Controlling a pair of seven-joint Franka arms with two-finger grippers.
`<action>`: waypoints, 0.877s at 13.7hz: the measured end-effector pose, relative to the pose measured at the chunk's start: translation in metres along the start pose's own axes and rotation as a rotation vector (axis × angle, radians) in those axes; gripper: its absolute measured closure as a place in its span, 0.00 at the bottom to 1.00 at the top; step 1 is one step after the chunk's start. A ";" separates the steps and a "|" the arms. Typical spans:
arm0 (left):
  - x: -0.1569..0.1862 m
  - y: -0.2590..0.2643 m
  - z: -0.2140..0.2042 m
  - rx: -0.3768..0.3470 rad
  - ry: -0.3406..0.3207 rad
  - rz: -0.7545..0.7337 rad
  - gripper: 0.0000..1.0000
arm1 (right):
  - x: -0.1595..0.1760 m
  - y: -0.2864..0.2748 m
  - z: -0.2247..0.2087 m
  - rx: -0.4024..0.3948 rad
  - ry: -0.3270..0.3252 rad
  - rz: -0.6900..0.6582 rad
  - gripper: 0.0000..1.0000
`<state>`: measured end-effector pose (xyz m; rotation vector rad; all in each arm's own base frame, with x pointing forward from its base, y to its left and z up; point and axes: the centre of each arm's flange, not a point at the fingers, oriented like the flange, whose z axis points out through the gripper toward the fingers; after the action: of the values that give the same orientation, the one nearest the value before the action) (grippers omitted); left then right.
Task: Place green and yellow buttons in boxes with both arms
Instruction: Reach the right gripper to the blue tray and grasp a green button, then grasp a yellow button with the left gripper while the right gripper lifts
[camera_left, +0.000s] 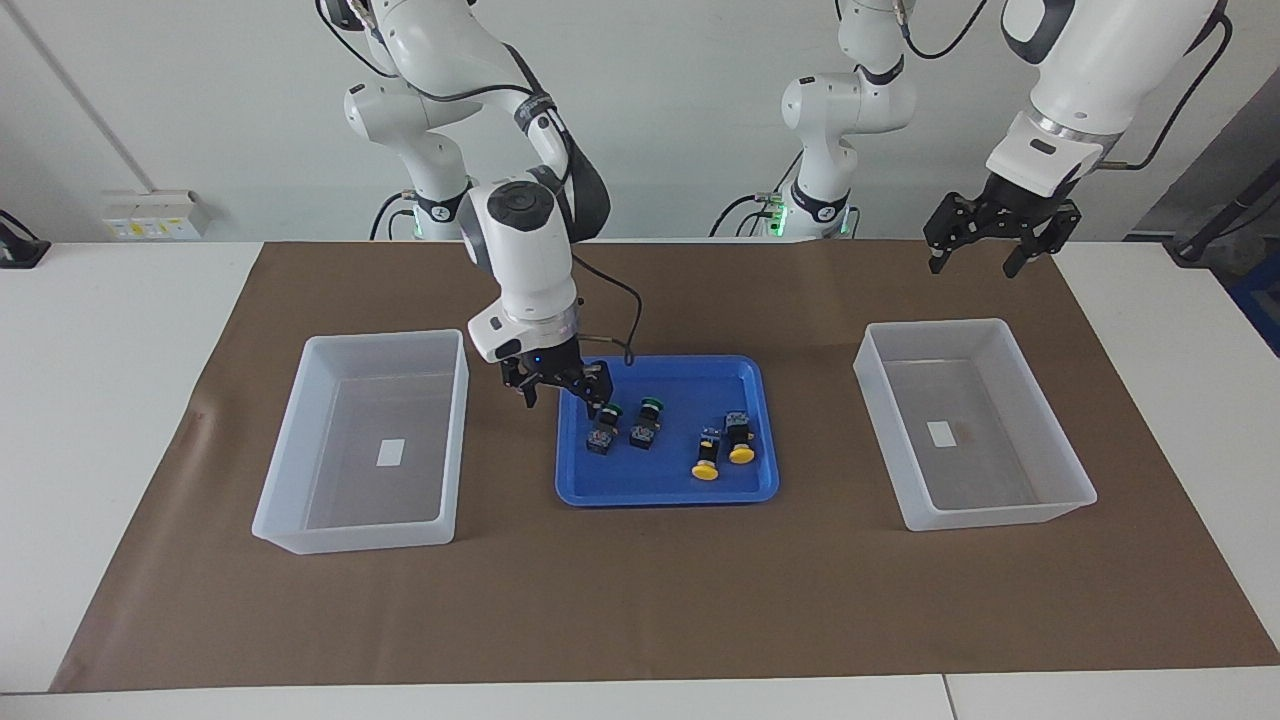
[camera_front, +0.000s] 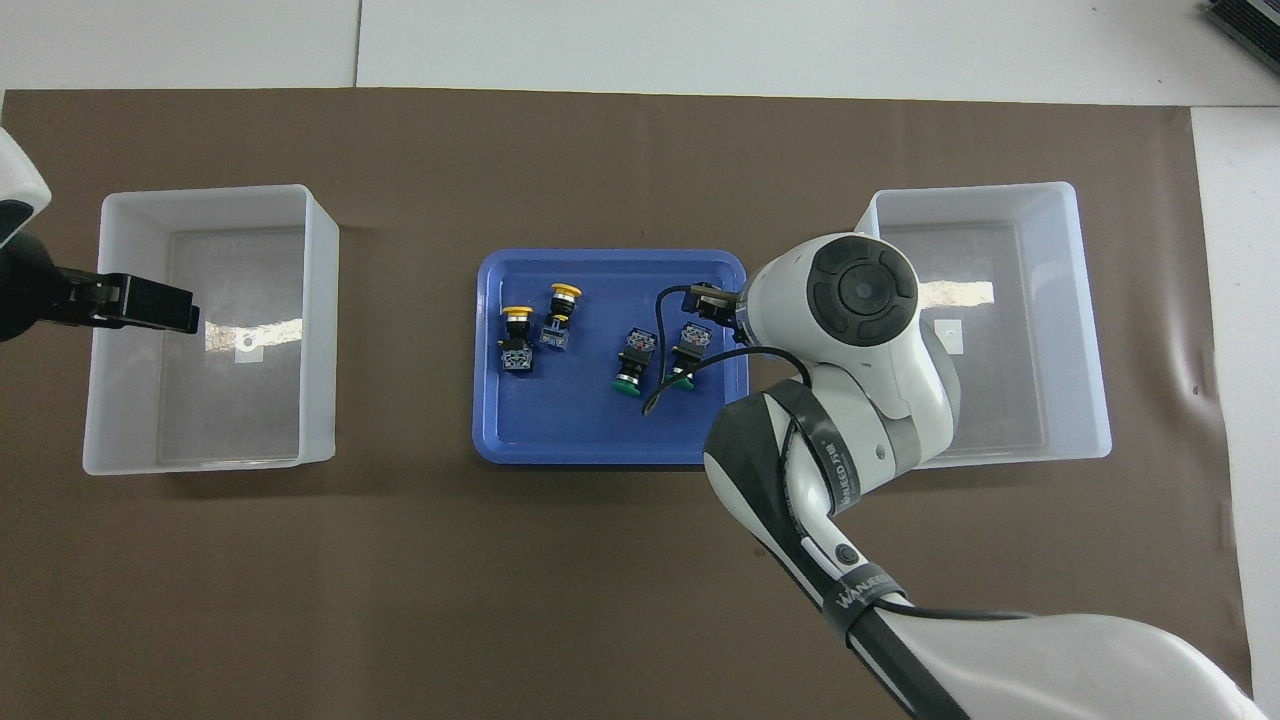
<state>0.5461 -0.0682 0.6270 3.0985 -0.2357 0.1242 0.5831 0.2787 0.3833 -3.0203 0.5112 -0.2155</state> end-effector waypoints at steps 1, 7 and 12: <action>0.002 0.010 0.007 -0.001 0.018 0.018 0.00 | -0.005 -0.005 0.005 -0.004 -0.006 0.017 0.00; 0.000 0.076 0.086 -0.012 0.105 0.117 0.00 | -0.034 -0.030 0.061 -0.051 -0.012 0.081 0.03; 0.013 0.122 0.167 -0.040 0.148 0.071 0.00 | -0.029 -0.032 0.074 -0.032 0.010 0.150 0.14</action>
<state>0.5534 -0.1972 0.4649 3.0232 -0.3379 0.3439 0.5772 0.3217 0.3099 -2.9947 0.7458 -0.2159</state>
